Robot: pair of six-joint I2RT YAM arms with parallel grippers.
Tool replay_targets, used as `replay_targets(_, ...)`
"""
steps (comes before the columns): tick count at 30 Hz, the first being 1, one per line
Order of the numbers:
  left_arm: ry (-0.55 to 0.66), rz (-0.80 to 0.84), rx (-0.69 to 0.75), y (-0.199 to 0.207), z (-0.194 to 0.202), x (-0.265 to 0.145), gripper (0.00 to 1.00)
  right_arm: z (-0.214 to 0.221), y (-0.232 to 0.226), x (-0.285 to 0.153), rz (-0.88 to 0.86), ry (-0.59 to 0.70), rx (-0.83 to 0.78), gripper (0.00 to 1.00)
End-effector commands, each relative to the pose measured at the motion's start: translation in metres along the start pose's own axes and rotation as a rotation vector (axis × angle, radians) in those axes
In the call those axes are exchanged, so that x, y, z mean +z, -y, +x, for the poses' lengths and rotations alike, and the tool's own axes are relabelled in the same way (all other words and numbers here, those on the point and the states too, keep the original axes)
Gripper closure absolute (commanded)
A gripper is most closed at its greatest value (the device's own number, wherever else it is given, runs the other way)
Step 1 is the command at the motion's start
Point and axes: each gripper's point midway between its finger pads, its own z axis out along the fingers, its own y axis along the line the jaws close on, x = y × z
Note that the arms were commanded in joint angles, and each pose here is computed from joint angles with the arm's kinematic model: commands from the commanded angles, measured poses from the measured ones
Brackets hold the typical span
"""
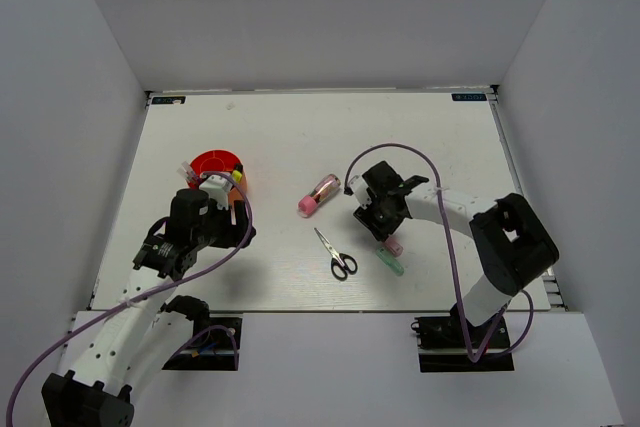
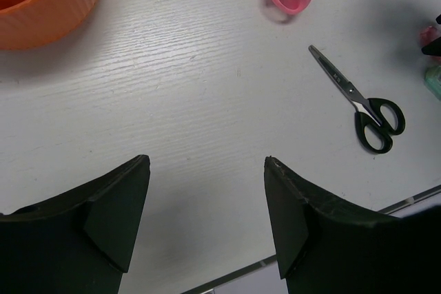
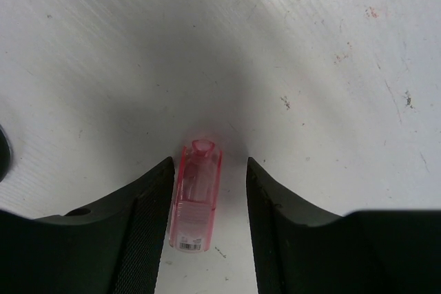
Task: Sort the stationery into containers
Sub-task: Pick up the stationery from the center of the board.
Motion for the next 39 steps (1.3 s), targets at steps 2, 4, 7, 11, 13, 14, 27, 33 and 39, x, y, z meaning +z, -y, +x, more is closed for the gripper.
replay_targets(2, 0.010, 0.000, 0.014, 0.000, 0.001, -0.001, 0.23, 0.026, -0.001, 0.010, 0.023, -0.109, 0.005, 0.52)
replay_targets(4, 0.014, -0.005, 0.012, -0.001, 0.000, -0.001, 0.23, 0.029, -0.001, 0.012, 0.022, -0.125, 0.007, 0.55)
replay_targets(7, 0.019, -0.005, 0.014, -0.001, 0.000, -0.002, 0.23, 0.034, -0.006, 0.012, 0.005, -0.146, 0.014, 0.61)
replay_targets(11, 0.025, -0.004, 0.016, -0.001, -0.001, -0.002, 0.23, 0.035, -0.014, 0.012, -0.048, -0.163, 0.032, 0.74)
replay_targets(13, 0.028, -0.002, 0.015, -0.001, -0.002, -0.003, 0.23, 0.038, -0.015, 0.012, -0.058, -0.178, 0.032, 0.80)
replay_targets(14, 0.027, -0.010, 0.018, -0.002, -0.001, -0.003, 0.23, 0.038, -0.015, 0.011, -0.057, -0.178, 0.028, 0.82)
replay_targets(27, 0.093, -0.023, 0.027, -0.005, -0.008, -0.008, 0.23, -0.040, -0.017, -0.032, -0.144, 0.033, -0.113, 1.00)
replay_targets(33, 0.201, -0.037, 0.039, -0.008, -0.018, -0.015, 0.23, -0.109, -0.012, -0.064, -0.159, 0.159, -0.183, 1.00)
replay_targets(39, 0.304, -0.098, 0.034, -0.020, -0.029, -0.024, 0.23, -0.190, -0.013, -0.093, -0.127, 0.279, -0.275, 1.00)
